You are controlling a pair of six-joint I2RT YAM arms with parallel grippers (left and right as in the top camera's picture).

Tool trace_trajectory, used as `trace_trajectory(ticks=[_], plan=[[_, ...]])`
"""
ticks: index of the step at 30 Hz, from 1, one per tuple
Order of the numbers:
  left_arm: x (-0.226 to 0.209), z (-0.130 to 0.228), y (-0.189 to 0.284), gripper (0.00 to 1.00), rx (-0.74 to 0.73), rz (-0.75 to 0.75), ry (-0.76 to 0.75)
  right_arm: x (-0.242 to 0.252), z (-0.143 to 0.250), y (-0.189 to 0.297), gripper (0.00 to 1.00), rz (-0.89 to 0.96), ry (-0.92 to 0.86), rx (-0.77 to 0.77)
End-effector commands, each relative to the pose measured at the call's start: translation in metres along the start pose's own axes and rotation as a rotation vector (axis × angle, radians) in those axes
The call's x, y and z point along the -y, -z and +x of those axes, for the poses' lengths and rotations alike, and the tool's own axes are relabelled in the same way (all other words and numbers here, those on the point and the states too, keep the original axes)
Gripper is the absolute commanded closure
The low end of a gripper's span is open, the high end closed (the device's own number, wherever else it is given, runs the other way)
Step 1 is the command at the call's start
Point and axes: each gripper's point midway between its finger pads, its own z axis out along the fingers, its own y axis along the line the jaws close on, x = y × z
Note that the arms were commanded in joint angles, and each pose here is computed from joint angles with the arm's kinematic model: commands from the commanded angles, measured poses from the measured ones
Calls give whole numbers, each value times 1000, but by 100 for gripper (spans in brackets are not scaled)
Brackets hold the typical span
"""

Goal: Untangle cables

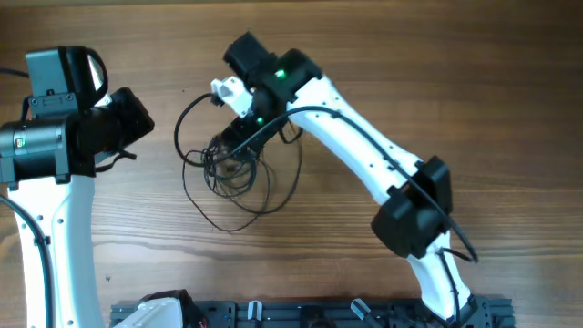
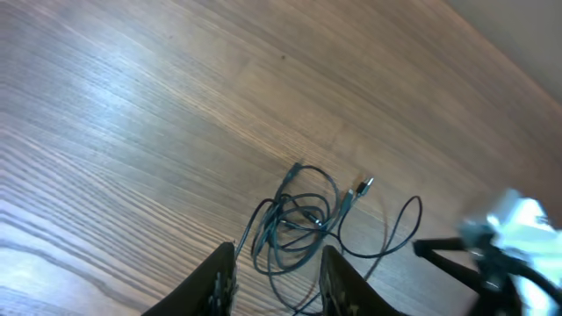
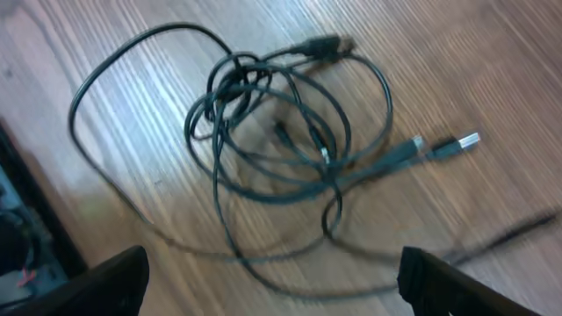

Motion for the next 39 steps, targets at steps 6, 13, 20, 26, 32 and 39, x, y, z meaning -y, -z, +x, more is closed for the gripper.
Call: trace_trajectory(ticks=[6,13,20,26,32,39], plan=[[-17,-10,0,65,51,-92,22,-5,-5,-70,12,-18,51,-37],[-18,-11,0,64,54,-100,22,-39,-2,-115,26,-126,93,-65],[-18,-11,0,62,54,-100,22,-47,6,-129,43,-132,109,-81],[-18,-10,0,62,51,-102,22,-47,4,-130,72,-131,87,-73],[-19,-10,0,62,50,-102,22,-46,1,-131,72,-129,92,-59],[-19,-9,0,62,47,-103,22,-43,5,-143,71,-131,87,-75]])
